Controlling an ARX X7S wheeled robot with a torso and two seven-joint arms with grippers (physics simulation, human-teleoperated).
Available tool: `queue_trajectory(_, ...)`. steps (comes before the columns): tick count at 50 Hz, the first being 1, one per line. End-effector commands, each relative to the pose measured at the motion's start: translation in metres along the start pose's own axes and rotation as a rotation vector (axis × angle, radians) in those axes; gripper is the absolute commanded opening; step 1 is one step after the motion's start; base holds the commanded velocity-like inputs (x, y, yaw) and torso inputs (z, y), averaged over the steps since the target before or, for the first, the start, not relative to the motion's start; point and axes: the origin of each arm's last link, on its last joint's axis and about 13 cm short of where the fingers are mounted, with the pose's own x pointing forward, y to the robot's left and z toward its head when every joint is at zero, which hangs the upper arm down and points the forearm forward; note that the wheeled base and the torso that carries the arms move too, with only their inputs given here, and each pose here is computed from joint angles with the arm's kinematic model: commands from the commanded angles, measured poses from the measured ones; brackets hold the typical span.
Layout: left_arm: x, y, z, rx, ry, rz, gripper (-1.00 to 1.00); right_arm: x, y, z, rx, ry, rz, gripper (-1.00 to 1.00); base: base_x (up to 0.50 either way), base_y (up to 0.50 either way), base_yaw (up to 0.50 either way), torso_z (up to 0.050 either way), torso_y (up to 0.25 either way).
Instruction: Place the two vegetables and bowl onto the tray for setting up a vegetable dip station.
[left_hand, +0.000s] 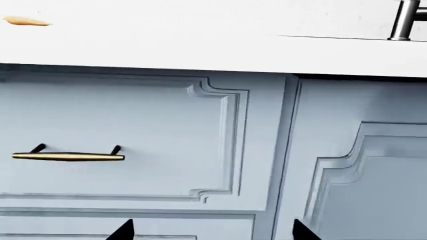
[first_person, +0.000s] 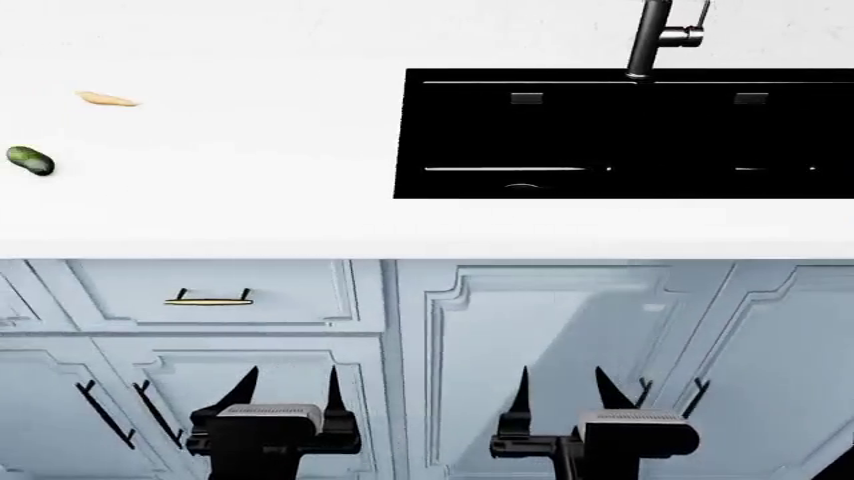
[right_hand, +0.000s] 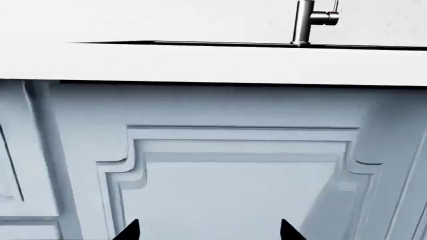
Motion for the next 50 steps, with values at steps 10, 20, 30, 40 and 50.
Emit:
queue_trajectory(10,0.0003,-0.0005,-0.0021,0.003,0.007,0.001,1.00,0.0000,0.0000,-0.0034,0.004,0.009,-0.004,1.00,0.00,0.50,0.00,0.000,0.000)
queue_trajectory(20,-0.0015,-0.0011,-0.0026,0.003,0.006,0.000,1.00,-0.0015,0.0000,-0.0043,0.003,0.009,-0.005,1.00,0.00,0.50,0.00,0.000,0.000)
queue_trajectory(30,-0.0023,-0.0016,-0.0025,0.005,0.005,-0.002,1.00,-0.0026,-0.0004,-0.0047,0.006,0.008,-0.009,1.00,0.00,0.50,0.00,0.000,0.000)
queue_trajectory(40,-0.0025,-0.0018,-0.0026,0.011,0.006,-0.006,1.00,-0.0016,0.0001,-0.0040,0.006,0.007,-0.003,1.00,0.00,0.50,0.00,0.000,0.000)
queue_trajectory(50,-0.0020,-0.0010,-0.0029,0.011,0.007,0.000,1.00,-0.0013,0.0006,-0.0048,0.007,0.011,-0.005,1.00,0.00,0.50,0.00,0.000,0.000)
